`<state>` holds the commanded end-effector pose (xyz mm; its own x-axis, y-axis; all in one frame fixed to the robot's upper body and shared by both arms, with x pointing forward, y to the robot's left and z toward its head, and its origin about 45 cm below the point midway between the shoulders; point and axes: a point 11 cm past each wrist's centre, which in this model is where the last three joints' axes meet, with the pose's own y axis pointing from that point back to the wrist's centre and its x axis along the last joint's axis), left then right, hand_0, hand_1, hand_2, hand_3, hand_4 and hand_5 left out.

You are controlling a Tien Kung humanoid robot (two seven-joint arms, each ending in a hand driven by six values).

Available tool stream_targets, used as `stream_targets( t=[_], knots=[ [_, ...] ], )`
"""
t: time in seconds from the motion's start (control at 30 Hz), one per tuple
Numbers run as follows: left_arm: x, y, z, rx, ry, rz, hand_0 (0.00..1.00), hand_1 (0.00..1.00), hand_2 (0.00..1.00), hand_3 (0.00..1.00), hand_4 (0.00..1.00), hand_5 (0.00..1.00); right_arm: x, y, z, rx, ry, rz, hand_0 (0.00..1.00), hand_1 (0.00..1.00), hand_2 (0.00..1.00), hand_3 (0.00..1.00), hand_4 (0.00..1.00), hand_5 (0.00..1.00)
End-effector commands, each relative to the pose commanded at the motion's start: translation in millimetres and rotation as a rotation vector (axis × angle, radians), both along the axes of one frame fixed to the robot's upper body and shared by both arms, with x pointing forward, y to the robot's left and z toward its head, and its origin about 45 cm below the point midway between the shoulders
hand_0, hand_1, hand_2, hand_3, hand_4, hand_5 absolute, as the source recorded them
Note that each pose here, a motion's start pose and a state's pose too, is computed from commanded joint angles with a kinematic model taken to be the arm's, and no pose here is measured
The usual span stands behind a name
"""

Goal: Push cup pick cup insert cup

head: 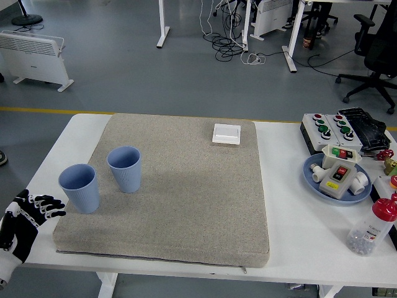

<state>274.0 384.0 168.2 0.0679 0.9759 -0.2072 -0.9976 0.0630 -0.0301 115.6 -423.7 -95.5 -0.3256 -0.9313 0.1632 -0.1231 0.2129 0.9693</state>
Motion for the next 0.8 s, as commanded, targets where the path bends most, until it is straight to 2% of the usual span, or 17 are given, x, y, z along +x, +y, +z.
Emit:
stream_targets(
  t=[0.17, 0.2, 0.23, 0.4, 0.43, 0.8],
  knots=[
    [-0.8, -11.4, -13.3, 0.122, 0.044, -0.066, 0.509, 0.545, 0.499, 0.456, 0.452, 0.998, -1.1, 0.0, -0.3, 0.001, 0.002, -0.002, 0.775, 0.716, 0.714, 0.62, 0.282, 0.558],
    [0.2, -14.8, -15.9, 0.148, 0.05, -0.083, 0.509, 0.545, 0.499, 0.456, 0.452, 0.998, -1.3, -0.1, -0.3, 0.001, 0.003, -0.001, 0.775, 0.716, 0.714, 0.62, 0.282, 0.558],
    [0.7, -16.4, -16.9, 0.162, 0.052, -0.092, 0.557, 0.584, 0.518, 0.465, 0.448, 0.998, -1.3, -0.2, -0.3, 0.001, 0.003, -0.001, 0.775, 0.716, 0.714, 0.62, 0.282, 0.558],
    [7.9, -25.9, -23.0, 0.24, 0.069, -0.142, 0.557, 0.584, 0.518, 0.465, 0.448, 0.998, -1.4, 0.4, -0.4, 0.002, 0.004, -0.001, 0.775, 0.716, 0.714, 0.62, 0.282, 0.558],
    [9.5, -26.8, -23.9, 0.252, 0.07, -0.147, 0.58, 0.607, 0.546, 0.484, 0.467, 0.998, -1.4, 0.5, -0.5, 0.002, 0.003, -0.002, 0.775, 0.715, 0.714, 0.62, 0.282, 0.558],
    [17.7, -19.9, -27.4, 0.325, 0.065, -0.135, 0.606, 0.622, 0.556, 0.495, 0.475, 0.998, -2.5, 0.9, -0.9, 0.003, 0.006, -0.003, 0.775, 0.715, 0.714, 0.619, 0.281, 0.558]
  ],
)
